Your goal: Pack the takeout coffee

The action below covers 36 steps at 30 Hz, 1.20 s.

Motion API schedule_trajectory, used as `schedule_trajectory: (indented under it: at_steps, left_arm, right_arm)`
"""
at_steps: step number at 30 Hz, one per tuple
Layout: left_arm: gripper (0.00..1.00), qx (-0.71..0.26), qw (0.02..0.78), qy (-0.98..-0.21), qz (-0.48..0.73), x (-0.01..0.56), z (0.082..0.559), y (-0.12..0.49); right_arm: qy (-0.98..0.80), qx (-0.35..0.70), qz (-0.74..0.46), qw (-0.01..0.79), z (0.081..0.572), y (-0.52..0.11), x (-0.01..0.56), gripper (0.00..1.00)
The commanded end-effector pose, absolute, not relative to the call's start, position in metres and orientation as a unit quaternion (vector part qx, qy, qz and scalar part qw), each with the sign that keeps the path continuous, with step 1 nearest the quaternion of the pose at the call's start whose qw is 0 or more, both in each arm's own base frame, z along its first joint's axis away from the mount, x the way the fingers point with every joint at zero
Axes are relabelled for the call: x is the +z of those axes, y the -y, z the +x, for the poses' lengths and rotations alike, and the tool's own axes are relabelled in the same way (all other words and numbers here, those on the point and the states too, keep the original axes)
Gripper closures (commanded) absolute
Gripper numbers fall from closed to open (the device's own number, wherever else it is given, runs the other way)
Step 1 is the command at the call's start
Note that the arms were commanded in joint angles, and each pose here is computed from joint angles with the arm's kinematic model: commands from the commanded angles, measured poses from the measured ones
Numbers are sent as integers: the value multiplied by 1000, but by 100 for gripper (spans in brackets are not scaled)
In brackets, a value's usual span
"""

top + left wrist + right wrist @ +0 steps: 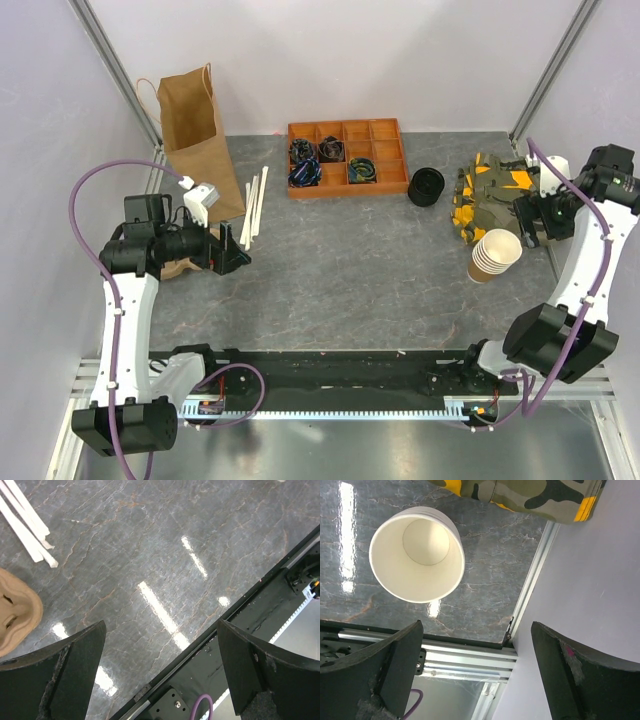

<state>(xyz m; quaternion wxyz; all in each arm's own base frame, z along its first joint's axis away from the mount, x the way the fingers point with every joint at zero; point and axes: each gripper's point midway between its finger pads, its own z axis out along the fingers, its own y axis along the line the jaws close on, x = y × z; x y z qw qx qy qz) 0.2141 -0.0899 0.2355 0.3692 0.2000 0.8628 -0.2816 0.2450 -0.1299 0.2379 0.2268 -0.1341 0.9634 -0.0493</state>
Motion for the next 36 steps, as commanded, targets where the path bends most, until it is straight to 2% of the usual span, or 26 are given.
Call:
schedule_trajectory:
  at_steps: [1, 5, 11, 18, 24, 36]
  left_arm:
    - [1, -303, 389, -843, 213, 245, 220, 98]
    - [1, -308, 390, -841, 213, 247, 220, 99]
    - [1, -310, 391, -841, 210, 245, 219, 100]
    - [1, -310, 393, -841, 207, 245, 223, 100]
    - [1, -305, 395, -843, 201, 246, 226, 98]
    - [1, -304, 393, -845, 198, 244, 226, 97]
  right_arm:
    - [-967, -13, -160, 199, 226, 114, 239, 4]
    - [-963, 35, -159, 214, 229, 95, 232, 10]
    - [-958, 81, -198, 190, 230, 55, 215, 19]
    - [-958, 98, -208, 169, 232, 39, 206, 39]
    - [-961, 103, -210, 148, 231, 34, 185, 46]
    - [-966, 64, -209, 141, 234, 44, 165, 51]
